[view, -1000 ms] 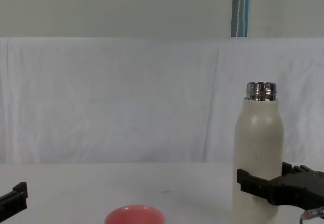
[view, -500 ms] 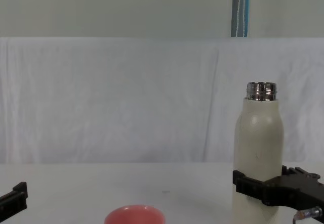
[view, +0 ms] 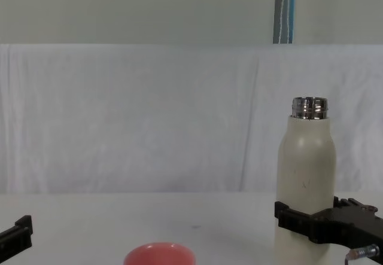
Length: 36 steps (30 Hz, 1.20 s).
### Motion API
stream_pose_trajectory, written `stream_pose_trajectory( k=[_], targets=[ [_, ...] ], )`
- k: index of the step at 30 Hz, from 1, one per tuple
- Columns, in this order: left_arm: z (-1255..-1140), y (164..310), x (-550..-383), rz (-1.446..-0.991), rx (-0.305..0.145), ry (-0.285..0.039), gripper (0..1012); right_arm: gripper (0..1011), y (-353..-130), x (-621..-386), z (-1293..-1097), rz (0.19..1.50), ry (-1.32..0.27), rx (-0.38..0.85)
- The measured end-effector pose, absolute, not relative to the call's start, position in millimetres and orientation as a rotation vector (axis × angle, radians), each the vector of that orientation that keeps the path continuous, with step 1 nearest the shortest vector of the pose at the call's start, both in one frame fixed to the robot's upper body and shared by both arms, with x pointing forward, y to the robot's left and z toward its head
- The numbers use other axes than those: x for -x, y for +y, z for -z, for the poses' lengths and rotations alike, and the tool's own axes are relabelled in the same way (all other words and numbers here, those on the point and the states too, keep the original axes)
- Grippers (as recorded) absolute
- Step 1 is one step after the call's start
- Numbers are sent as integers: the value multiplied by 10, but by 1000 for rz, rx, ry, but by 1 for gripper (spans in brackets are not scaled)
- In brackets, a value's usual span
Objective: Grasp the thermos with one hand and pour water into the cup lid.
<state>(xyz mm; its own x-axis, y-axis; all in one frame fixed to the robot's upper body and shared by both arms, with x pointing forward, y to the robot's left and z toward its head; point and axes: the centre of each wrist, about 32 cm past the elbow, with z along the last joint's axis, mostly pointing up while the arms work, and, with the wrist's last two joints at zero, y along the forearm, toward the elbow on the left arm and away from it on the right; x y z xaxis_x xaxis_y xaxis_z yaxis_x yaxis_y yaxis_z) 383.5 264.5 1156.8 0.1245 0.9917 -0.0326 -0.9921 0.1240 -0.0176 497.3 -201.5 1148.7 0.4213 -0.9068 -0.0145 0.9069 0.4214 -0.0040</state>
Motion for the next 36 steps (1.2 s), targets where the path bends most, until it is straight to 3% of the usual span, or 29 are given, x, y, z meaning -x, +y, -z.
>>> stream_pose_trajectory(
  k=[9,36],
  targets=[
    [-11568,2645,-3835,-1446,38,14,1001,947,-2017,-4971,-11491,1136,14,-5],
    [-11568,2646,-3835,-1446,38,14,1001,947,-2023,-4965,-11500,1134,11,-4]
  ],
)
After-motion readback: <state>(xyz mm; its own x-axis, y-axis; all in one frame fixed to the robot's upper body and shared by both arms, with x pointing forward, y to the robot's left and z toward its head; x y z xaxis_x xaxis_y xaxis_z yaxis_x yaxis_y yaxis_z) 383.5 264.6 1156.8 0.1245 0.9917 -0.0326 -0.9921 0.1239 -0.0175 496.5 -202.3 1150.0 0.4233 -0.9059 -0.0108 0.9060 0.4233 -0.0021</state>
